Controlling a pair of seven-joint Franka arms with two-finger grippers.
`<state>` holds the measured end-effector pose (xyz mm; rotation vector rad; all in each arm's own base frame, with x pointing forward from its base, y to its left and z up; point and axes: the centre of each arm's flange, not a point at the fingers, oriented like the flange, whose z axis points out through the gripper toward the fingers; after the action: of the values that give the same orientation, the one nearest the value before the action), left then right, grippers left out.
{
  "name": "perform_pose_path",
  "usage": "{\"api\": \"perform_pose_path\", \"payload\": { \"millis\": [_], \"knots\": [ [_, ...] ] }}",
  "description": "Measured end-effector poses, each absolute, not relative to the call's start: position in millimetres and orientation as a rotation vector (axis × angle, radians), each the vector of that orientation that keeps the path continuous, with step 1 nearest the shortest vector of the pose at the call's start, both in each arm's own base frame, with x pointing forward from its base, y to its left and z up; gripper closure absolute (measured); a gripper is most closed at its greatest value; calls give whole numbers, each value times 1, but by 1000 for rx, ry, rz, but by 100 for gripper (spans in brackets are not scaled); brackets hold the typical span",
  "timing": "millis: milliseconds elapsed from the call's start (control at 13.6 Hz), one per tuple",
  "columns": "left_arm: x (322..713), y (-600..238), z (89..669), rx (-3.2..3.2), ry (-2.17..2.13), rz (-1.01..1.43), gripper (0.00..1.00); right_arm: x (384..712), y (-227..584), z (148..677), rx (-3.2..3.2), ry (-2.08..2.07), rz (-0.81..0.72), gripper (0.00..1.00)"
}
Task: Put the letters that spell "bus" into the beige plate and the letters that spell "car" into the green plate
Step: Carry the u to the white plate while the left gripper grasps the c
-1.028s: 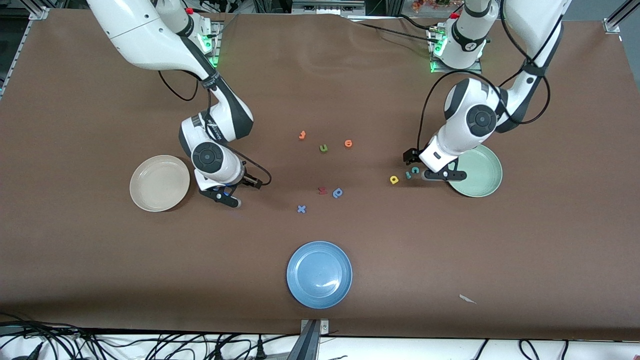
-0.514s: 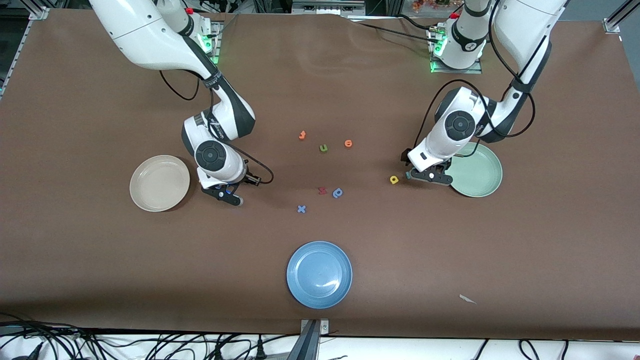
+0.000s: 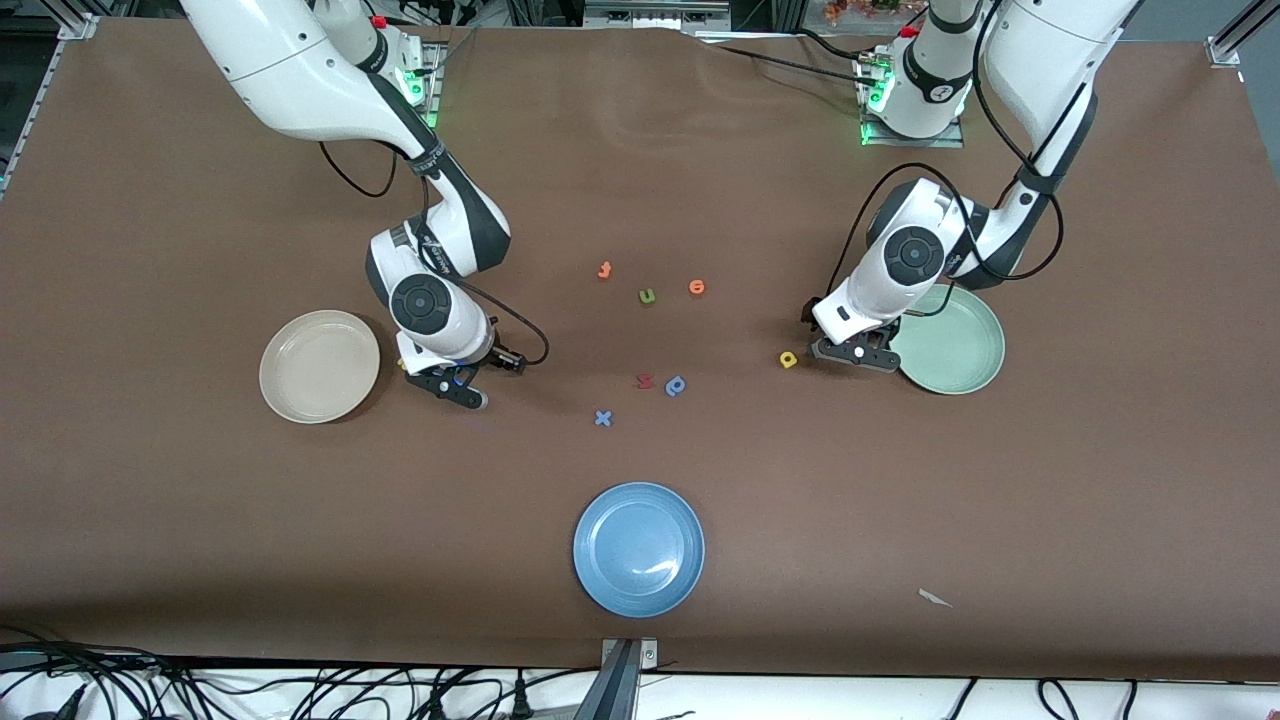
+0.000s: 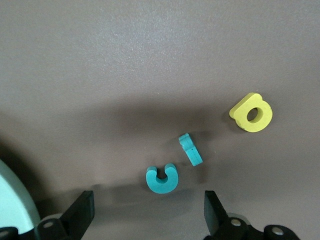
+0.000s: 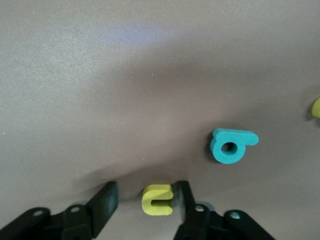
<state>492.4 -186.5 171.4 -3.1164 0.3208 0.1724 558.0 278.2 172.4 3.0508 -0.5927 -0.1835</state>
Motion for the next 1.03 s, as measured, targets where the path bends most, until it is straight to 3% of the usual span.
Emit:
{"api": "perform_pose_path", "payload": {
  "millis": [147, 220, 294, 441, 588, 1028],
  "knots": [
    [492, -188, 168, -3121, 323, 169, 8, 558, 278, 175, 3052, -592, -179, 70],
    [492, -188, 167, -3122, 324, 170, 15, 558, 278, 176, 3052, -593, -178, 70],
    [491, -189, 166, -3123, 325, 170, 15, 559, 277, 178, 3052, -594, -175, 74],
    [492, -188, 166, -3124, 324, 167, 30, 559, 277, 178, 3054, -590, -172, 74],
    [493, -188, 167, -3124, 321, 162, 35, 564, 278, 189, 3052, -581, -167, 74],
    [494, -194, 169, -3127, 306, 149, 37, 621, 192, 275, 2973, -290, -252, 74]
  ]
}}
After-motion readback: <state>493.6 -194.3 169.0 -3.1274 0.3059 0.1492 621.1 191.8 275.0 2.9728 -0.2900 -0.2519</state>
